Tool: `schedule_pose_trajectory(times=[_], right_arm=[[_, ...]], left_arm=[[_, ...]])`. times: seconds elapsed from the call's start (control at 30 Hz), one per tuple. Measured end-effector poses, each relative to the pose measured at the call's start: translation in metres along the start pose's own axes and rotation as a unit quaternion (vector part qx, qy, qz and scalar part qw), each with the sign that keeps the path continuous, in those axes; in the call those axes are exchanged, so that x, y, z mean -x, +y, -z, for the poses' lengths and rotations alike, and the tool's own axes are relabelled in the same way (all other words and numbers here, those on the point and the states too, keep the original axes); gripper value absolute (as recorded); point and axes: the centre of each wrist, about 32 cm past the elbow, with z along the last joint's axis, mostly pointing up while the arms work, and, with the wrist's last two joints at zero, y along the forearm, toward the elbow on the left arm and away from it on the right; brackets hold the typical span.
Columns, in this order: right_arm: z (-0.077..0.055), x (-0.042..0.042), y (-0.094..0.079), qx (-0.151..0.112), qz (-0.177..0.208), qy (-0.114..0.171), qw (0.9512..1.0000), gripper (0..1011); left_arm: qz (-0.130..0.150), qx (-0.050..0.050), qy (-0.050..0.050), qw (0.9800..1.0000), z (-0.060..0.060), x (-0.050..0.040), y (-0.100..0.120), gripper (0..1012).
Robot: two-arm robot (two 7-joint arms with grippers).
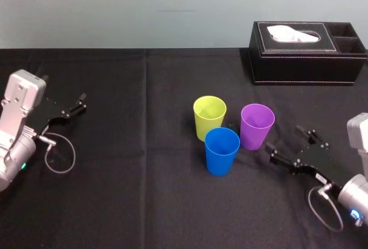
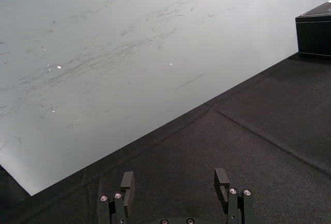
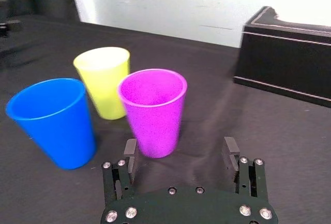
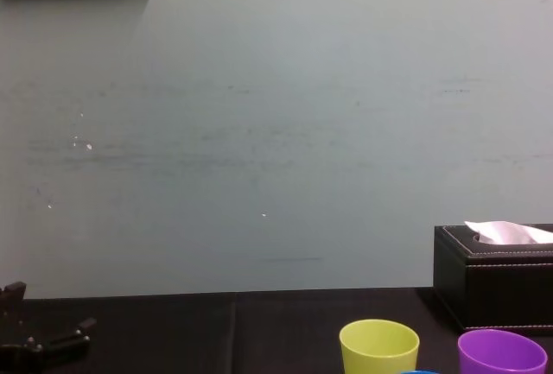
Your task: Stack the three plastic cups sequentially using one hand.
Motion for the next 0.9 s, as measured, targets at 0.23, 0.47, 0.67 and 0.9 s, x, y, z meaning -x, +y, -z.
schedule_pose_trajectory(times=[0.23, 0.47, 0.67, 0.9], right_arm=[[0.006, 0.0051, 0.0, -0.009, -0.019, 0.006, 0.9998, 1003], [0.006, 0.0093, 0.008, -0.018, -0.026, -0.003, 0.9995, 1003], [0.004, 0.0105, 0.015, -0.025, -0.028, -0.009, 0.9993, 1003], [0.002, 0.013, 0.027, -0.03, -0.028, -0.013, 0.9991, 1003]], left_arm=[[0.0, 0.0, 0.0, 1.0, 0.0, 0.0, 0.0, 1011], [0.0, 0.0, 0.0, 1.0, 0.0, 0.0, 0.0, 1011], [0.0, 0.0, 0.0, 1.0, 0.0, 0.0, 0.0, 1011], [0.0, 0.0, 0.0, 1.0, 0.0, 0.0, 0.0, 1012]])
